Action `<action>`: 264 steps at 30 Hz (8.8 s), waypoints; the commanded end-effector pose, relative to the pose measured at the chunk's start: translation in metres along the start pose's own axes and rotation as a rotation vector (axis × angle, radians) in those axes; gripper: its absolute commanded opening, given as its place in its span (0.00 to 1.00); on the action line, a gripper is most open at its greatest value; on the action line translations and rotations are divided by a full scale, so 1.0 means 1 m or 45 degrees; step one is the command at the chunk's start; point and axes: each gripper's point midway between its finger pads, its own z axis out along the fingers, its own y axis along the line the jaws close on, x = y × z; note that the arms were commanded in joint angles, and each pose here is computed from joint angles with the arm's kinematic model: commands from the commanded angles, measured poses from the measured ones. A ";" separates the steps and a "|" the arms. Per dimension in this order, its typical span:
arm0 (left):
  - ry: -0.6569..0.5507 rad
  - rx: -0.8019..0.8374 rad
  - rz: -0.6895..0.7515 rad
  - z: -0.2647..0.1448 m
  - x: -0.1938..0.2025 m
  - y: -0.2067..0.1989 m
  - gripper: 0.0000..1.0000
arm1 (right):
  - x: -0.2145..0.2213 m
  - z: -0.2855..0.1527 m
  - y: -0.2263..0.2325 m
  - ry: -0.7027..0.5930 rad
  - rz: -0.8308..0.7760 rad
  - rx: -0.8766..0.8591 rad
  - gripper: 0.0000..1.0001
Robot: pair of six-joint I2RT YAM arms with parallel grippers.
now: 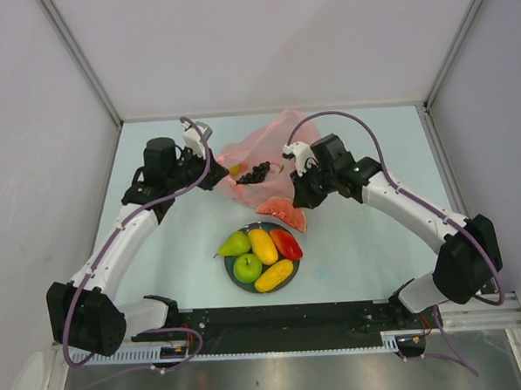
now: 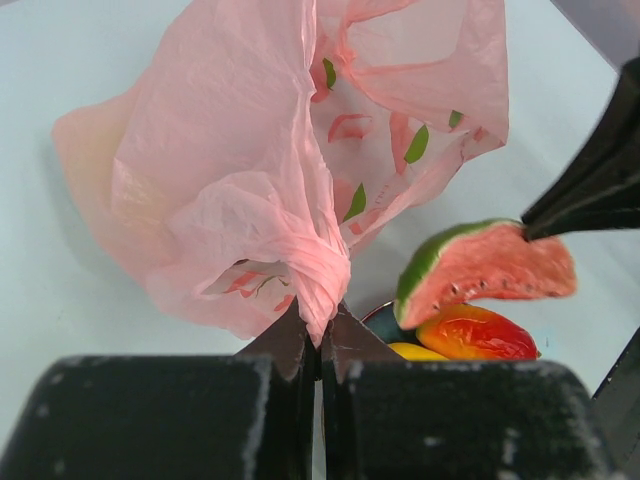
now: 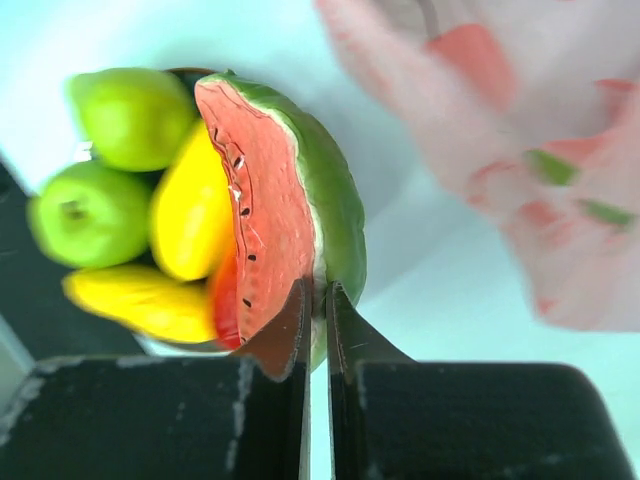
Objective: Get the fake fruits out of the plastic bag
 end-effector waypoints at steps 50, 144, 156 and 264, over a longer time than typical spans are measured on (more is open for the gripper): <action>-0.153 0.034 -0.046 -0.003 -0.054 0.001 0.04 | 0.037 0.047 -0.052 0.142 0.137 0.162 0.68; -0.005 -0.030 -0.052 0.009 -0.011 0.020 0.03 | 0.019 0.091 0.043 0.301 0.085 -1.092 0.13; -0.005 -0.030 -0.052 0.007 -0.008 0.019 0.03 | 0.027 0.104 0.035 0.361 0.129 -1.042 0.37; 0.102 -0.216 -0.016 0.029 0.020 0.008 0.00 | -0.182 0.230 -0.198 -0.569 0.324 0.494 0.59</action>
